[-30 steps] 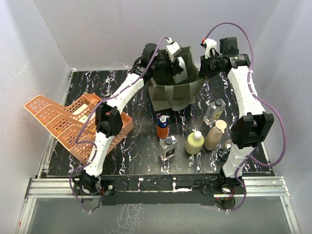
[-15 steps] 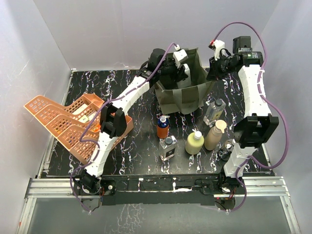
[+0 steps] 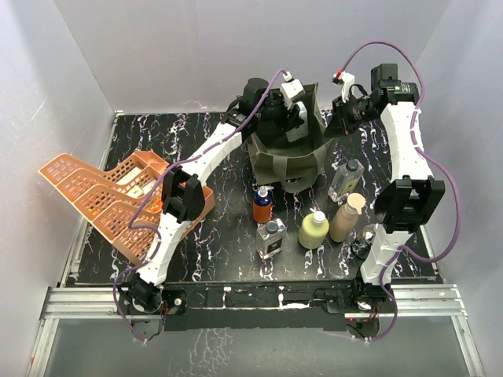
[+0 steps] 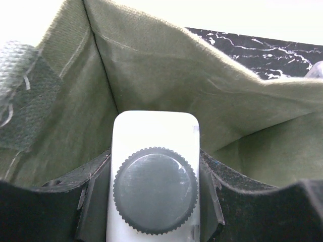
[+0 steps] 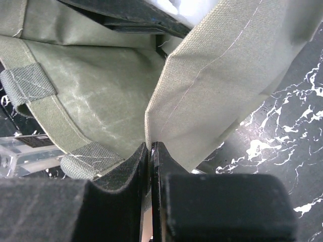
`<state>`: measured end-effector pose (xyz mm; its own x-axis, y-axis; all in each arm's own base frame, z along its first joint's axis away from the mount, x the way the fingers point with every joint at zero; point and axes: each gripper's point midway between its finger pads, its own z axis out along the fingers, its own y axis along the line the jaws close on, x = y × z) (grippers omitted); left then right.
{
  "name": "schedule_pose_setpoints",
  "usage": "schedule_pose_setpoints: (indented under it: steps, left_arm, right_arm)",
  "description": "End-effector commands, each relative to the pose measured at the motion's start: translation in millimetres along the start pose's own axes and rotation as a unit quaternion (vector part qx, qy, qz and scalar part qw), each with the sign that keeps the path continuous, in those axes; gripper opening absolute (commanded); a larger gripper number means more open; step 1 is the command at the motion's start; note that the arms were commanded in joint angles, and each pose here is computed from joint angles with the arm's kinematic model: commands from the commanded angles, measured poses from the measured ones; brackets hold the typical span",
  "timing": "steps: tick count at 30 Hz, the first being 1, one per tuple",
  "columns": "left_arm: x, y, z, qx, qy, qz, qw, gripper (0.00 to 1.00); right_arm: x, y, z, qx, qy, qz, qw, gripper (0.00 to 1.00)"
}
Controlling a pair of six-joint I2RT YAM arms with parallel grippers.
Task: Place the personal care products into the canvas bag
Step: Place the care product in the canvas bag.
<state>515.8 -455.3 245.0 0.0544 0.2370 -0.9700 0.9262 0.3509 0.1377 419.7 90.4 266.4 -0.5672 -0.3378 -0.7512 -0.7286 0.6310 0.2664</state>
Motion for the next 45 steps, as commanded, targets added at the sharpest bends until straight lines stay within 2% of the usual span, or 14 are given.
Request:
schedule_pose_setpoints:
  steps: [1,9,16,28,39,45]
  left_arm:
    - [-136.2,-0.5,-48.0,-0.019,-0.117,0.122,0.985,0.00]
    - [-110.2,-2.3,-38.7,-0.007,-0.087,0.143,0.986,0.00]
    - [-82.3,1.9,-20.5,-0.002,-0.077,0.139,0.987,0.00]
    - [-38.4,6.0,3.0,-0.007,-0.057,0.051,0.997,0.00]
    - [20.3,11.0,13.9,-0.041,0.005,-0.041,0.998,0.00]
    - [36.9,9.6,16.6,-0.046,0.022,-0.053,0.997,0.11]
  right_arm:
    - [-21.2,21.1,-12.7,-0.027,-0.035,-0.032,0.999,0.08]
    - [-25.7,26.6,-21.4,-0.019,-0.041,-0.037,0.998,0.08]
    - [-24.5,4.6,-22.5,0.034,-0.033,-0.025,0.999,0.08]
    - [-19.2,2.2,-12.3,0.021,-0.030,-0.006,0.999,0.08]
    - [-10.5,4.1,-4.1,0.018,-0.021,0.016,0.999,0.08]
    - [-7.4,-0.2,0.2,0.023,-0.016,0.026,0.999,0.08]
